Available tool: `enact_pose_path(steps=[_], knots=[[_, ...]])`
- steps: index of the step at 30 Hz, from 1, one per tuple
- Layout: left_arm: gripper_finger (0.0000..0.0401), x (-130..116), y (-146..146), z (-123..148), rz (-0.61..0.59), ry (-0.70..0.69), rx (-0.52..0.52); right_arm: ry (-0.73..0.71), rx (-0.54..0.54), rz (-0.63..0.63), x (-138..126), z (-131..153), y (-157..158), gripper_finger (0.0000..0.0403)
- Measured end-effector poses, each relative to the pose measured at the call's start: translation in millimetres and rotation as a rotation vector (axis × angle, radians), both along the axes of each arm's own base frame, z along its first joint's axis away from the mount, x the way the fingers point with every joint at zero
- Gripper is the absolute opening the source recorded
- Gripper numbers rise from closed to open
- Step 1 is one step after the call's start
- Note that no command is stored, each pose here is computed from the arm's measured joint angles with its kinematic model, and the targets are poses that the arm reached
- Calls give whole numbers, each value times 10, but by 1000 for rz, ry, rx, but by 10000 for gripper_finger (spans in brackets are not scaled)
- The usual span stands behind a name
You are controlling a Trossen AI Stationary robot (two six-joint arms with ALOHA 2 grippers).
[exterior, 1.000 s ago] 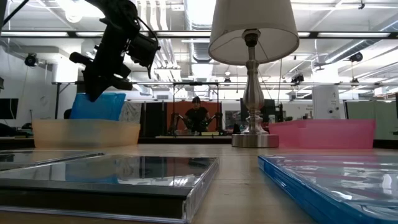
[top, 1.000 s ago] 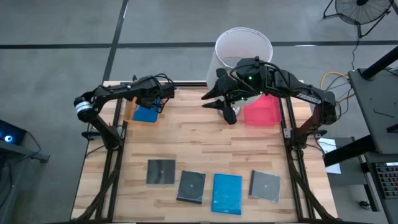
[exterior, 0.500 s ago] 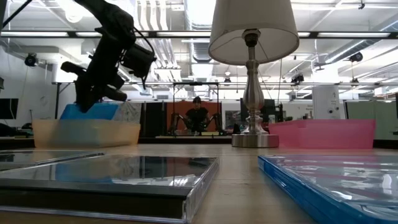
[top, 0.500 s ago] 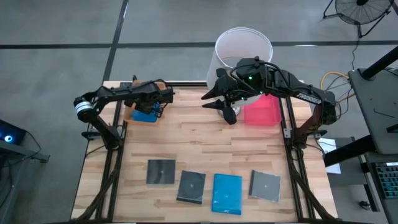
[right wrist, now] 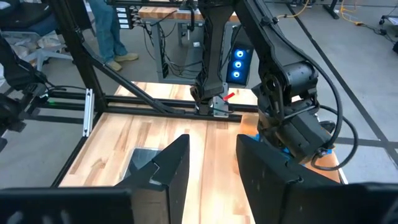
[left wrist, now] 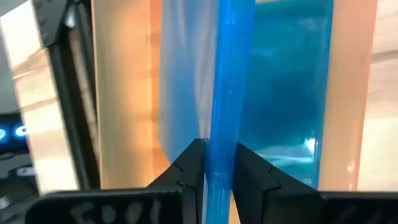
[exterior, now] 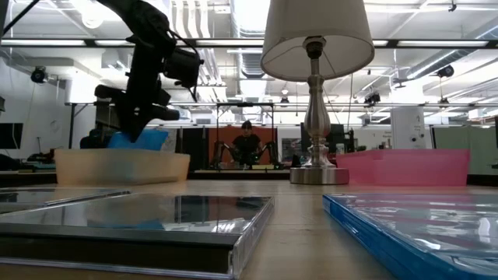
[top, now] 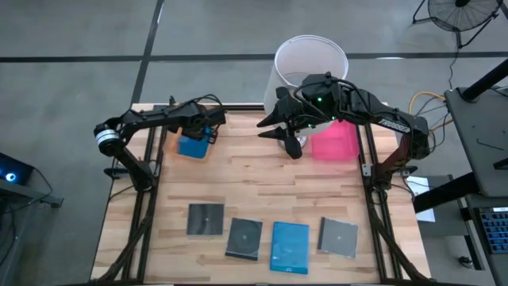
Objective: Pick & place jewel cases by type
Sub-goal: Put the blue cd case into the orange bin
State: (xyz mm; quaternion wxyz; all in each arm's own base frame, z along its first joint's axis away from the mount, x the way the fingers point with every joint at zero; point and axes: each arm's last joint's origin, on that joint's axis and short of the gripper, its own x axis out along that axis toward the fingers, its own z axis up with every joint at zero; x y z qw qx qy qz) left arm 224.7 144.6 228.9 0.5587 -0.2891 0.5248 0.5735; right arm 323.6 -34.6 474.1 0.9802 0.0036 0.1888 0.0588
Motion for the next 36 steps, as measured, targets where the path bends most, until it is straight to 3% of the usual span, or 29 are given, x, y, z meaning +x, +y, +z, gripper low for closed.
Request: enact_pose_path(steps=[6, 15, 25, 30, 36], knots=[[39, 36, 22, 0, -35, -26, 14, -1, 0, 0, -1, 2, 0, 132], [42, 56, 6, -5, -61, -72, -60, -6, -18, 6, -3, 6, 0, 130], [135, 67, -40, -16, -51, -141, -192, -14, -26, 7, -1, 13, -2, 132], [153, 74, -103, -15, -62, -178, -298, -15, -27, 6, -1, 13, -3, 136], [153, 68, -115, 98, -89, -168, -212, -15, -29, 1, -1, 14, -14, 133]])
